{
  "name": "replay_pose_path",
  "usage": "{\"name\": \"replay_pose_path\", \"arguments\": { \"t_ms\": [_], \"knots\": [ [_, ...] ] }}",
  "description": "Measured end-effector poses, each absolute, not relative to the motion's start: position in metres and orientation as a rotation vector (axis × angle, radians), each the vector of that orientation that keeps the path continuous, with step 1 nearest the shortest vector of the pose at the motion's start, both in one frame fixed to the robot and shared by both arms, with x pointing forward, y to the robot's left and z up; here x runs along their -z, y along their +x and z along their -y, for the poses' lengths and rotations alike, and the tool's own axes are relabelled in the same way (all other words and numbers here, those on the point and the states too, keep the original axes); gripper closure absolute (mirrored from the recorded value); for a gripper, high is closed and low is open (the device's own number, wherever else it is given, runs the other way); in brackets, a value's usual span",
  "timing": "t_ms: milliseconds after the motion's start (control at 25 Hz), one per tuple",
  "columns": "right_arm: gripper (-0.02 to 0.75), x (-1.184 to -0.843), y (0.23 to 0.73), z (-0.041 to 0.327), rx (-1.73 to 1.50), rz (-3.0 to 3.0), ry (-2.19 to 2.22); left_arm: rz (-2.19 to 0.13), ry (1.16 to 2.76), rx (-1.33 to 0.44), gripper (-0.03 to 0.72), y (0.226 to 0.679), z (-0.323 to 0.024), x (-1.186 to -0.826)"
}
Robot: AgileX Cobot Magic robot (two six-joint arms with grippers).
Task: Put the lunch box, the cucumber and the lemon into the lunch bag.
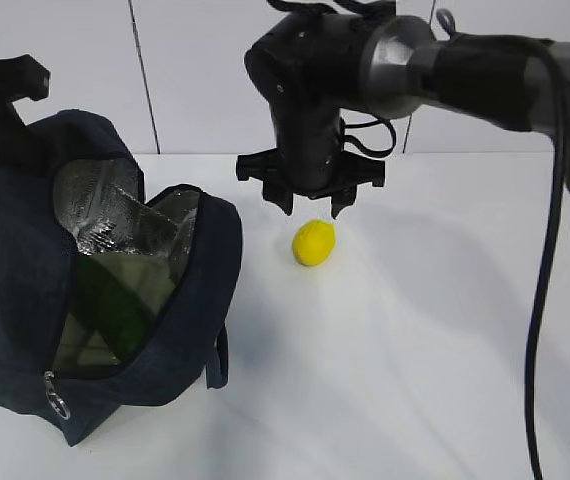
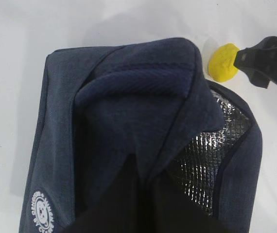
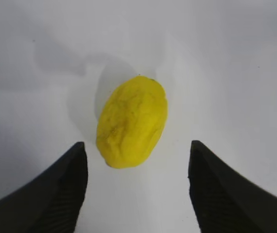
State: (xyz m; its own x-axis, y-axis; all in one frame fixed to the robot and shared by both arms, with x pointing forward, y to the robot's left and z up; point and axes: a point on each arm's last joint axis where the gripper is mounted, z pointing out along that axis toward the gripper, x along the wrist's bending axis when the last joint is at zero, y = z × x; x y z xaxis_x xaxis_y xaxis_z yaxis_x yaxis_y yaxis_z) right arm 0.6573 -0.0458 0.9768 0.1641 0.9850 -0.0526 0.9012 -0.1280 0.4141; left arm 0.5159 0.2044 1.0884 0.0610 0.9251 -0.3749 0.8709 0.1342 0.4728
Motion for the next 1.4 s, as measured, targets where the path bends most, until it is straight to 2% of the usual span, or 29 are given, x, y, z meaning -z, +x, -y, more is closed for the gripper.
{"name": "replay_pose_path", "arguments": {
  "t_ms": [160, 320, 440, 800, 1400],
  "knots": [
    [0.265, -0.962, 0.660, 0.044, -0.304, -1.796, 2.108, -1.802, 1.731, -0.112, 0.695, 0.516, -0.204, -1.088],
    [0.221, -0.963, 0.664, 0.049, -0.307, -1.712, 2.091, -1.804, 1.734, -0.109, 0.695, 0.516, -0.204, -1.088],
    [0.216, -0.961, 0.665, 0.050, -0.332, -1.601, 2.158, -1.803, 1.732, -0.110, 0.695, 0.516, -0.204, -1.088],
    [0.213, -0.930, 0.668, 0.044, -0.335, -1.475, 2.309, -1.803, 1.732, -0.110, 0.695, 0.516, -0.204, -1.088],
    [0.212, -0.920, 0.672, 0.041, -0.377, -1.464, 2.328, -1.806, 1.736, -0.106, 0.695, 0.515, -0.204, -1.088]
  ]
}}
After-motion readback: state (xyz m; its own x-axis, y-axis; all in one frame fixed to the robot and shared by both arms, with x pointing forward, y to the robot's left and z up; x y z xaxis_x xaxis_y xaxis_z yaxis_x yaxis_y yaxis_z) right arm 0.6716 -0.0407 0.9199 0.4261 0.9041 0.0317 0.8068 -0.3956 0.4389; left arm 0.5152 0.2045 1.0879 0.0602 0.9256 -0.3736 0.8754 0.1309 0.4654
